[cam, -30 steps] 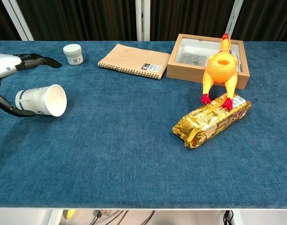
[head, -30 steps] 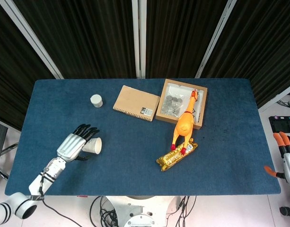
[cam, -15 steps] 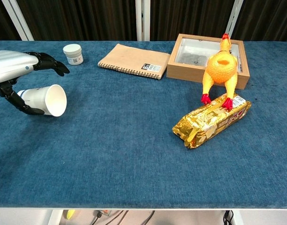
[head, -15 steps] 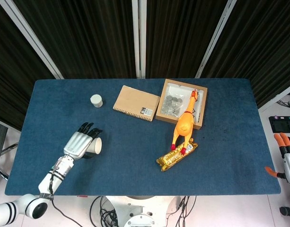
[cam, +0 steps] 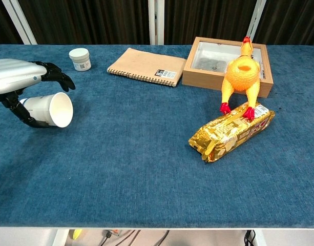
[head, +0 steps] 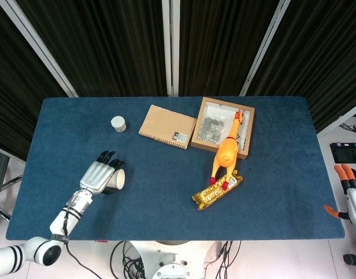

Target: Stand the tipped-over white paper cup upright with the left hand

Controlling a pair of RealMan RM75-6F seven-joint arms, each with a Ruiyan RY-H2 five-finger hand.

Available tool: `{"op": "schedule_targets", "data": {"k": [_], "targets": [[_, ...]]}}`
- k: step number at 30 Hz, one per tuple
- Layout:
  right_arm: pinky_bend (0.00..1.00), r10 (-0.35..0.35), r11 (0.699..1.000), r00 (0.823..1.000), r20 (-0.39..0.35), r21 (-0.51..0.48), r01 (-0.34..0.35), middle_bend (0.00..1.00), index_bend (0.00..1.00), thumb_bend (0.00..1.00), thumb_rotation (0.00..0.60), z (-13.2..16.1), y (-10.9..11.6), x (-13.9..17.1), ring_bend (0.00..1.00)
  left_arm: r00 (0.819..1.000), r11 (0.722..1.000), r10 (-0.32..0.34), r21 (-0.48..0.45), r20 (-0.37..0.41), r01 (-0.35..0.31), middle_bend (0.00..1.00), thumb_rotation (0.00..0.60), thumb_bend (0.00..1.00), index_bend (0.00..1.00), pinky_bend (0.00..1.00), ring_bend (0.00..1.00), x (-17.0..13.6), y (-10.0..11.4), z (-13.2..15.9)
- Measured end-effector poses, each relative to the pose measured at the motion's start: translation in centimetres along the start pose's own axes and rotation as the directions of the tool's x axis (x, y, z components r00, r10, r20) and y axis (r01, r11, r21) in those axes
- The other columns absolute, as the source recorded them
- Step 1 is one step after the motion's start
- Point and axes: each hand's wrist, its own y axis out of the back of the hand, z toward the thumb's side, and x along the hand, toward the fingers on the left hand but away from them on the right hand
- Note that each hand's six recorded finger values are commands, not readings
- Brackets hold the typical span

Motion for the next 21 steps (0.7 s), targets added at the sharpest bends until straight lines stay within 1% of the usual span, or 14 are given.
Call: {"op": "schedule_targets", "data": {"k": [6,12,17,21], "targets": [[0.00,0.003,1.000,1.000,0.006,-0.001,-0.003,0.00,0.00,0.08,0.600,-0.1,0.0,-0.1,0.00,1.000,1.000,0.001,-0.007,0.013,-0.001,0.32,0.600,0.16,0.32,0.05,0.00,0.3,0.0,0.2],[0.00,0.006,1.000,1.000,0.010,-0.001,-0.006,0.00,0.00,0.08,0.600,-0.2,0.0,-0.1,0.00,0.999,0.999,0.024,-0.036,0.026,-0.023,0.41,0.600,0.19,0.41,0.06,0.01,0.4,0.2,0.4],[0.00,0.008,1.000,1.000,0.011,-0.002,-0.008,0.00,0.00,0.08,0.600,-0.3,-0.1,-0.2,0.00,0.998,0.991,0.046,-0.124,0.035,-0.041,0.42,0.600,0.19,0.43,0.07,0.04,0.3,0.5,0.6],[0.00,0.010,1.000,1.000,0.013,-0.002,-0.010,0.00,0.00,0.09,0.600,-0.3,-0.1,-0.2,0.00,0.995,0.970,0.089,-0.231,0.047,-0.076,0.42,0.600,0.19,0.42,0.07,0.04,0.2,1.2,0.7]]}}
